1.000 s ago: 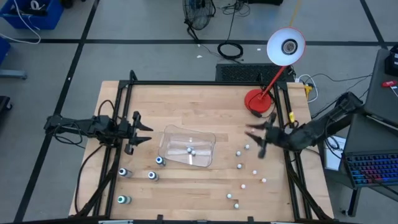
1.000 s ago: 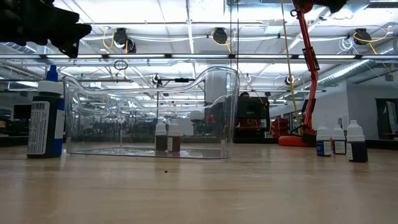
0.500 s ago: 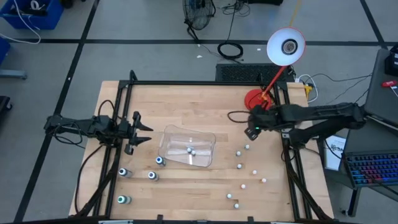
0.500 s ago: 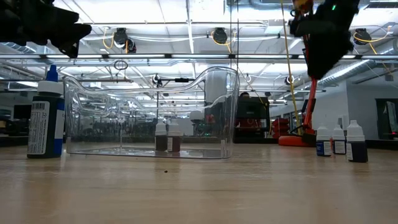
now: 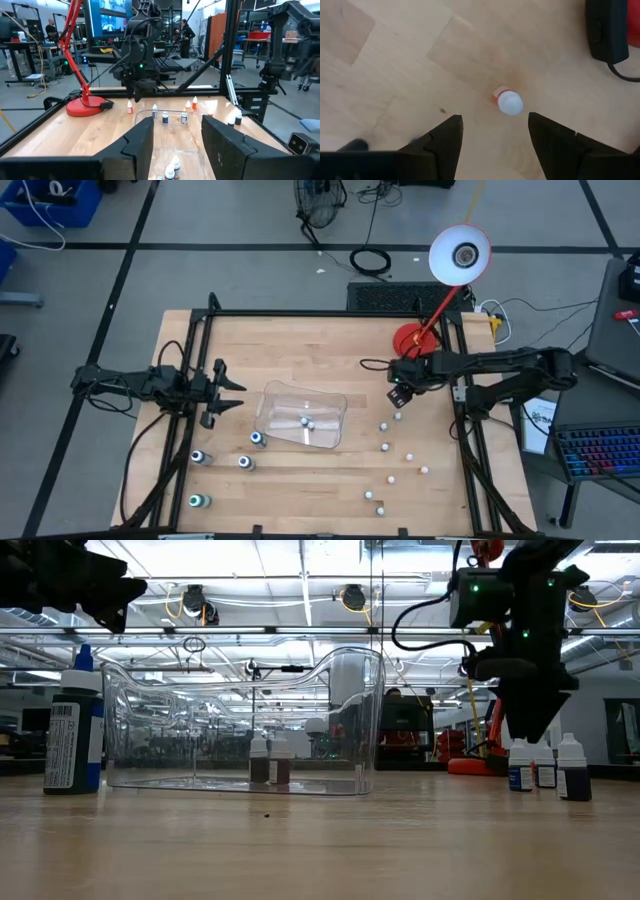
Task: Pick & Place food coloring
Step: Put the small orange food coloring bottle into the transparent bin
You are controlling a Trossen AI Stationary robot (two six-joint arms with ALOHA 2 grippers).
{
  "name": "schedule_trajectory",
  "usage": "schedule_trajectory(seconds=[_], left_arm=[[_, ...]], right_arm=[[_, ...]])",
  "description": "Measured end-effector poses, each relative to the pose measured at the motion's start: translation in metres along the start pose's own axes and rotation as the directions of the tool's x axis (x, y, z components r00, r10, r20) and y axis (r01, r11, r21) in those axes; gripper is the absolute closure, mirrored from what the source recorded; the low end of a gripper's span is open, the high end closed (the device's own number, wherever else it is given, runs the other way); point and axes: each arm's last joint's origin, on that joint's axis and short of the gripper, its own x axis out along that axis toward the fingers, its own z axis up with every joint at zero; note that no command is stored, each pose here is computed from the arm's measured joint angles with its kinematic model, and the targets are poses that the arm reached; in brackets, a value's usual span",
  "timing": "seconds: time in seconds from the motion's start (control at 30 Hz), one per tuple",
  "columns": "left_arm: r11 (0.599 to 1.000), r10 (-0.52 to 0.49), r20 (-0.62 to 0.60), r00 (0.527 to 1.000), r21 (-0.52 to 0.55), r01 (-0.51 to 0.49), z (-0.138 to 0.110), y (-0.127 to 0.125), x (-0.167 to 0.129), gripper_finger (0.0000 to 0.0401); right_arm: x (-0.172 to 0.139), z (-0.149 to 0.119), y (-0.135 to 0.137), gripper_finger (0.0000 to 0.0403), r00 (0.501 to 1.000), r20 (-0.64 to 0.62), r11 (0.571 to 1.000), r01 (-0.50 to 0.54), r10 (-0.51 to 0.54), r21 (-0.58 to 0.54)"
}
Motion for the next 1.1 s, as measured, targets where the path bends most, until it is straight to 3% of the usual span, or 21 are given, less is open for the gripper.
schedule_trajectory(seconds=[1.1], left_arm=[[1.0,0.001,0.001,1.0,0.0,-0.001,0.0,0.0,0.0,0.0219]], right_arm=[[0.026,0.018,-0.005,0.0195,0.996,-0.06,0.997,0.068,-0.069,-0.021]])
